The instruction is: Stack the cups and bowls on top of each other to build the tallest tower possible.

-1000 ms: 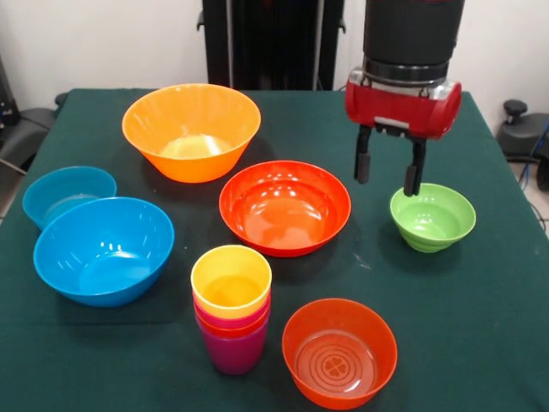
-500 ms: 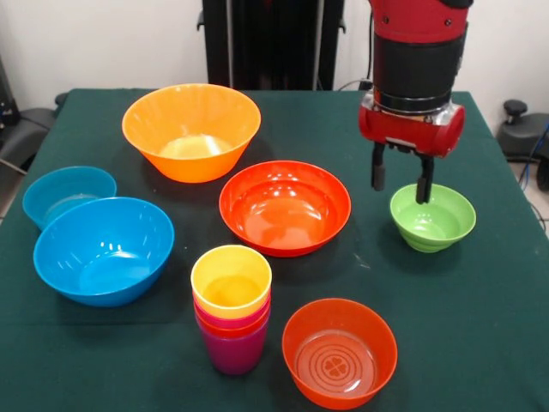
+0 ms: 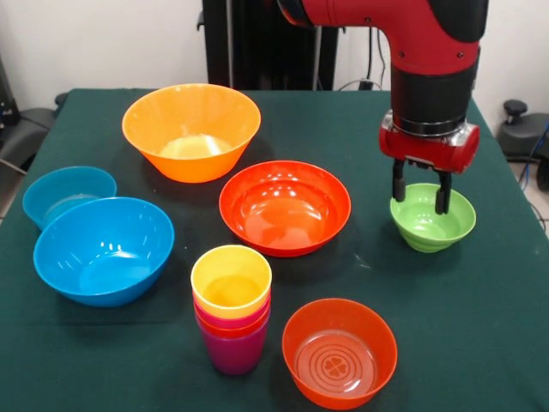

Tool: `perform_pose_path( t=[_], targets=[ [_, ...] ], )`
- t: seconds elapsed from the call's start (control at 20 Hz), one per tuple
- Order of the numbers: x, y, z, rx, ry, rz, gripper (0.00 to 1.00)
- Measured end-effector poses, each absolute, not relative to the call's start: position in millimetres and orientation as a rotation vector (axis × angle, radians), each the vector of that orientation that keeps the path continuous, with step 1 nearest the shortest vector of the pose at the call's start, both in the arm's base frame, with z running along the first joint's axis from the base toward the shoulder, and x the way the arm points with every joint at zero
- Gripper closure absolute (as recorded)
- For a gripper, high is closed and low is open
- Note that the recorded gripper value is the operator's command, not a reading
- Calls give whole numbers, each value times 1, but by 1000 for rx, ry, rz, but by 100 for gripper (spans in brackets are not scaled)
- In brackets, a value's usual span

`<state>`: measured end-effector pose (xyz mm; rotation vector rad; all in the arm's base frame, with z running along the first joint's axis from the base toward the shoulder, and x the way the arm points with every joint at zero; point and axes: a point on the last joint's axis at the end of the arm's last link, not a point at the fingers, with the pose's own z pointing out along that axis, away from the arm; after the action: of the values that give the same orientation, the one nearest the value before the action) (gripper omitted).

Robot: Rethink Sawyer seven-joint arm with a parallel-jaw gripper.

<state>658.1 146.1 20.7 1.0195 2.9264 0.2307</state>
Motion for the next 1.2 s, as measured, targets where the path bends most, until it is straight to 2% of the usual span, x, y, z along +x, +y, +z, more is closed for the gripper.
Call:
perform_pose_path(
  t=[0.4,1.2],
  targets=[
    [638,148,2,1037,2972,213,0],
    [616,149,-6,1056,3013,193,0]
  ],
)
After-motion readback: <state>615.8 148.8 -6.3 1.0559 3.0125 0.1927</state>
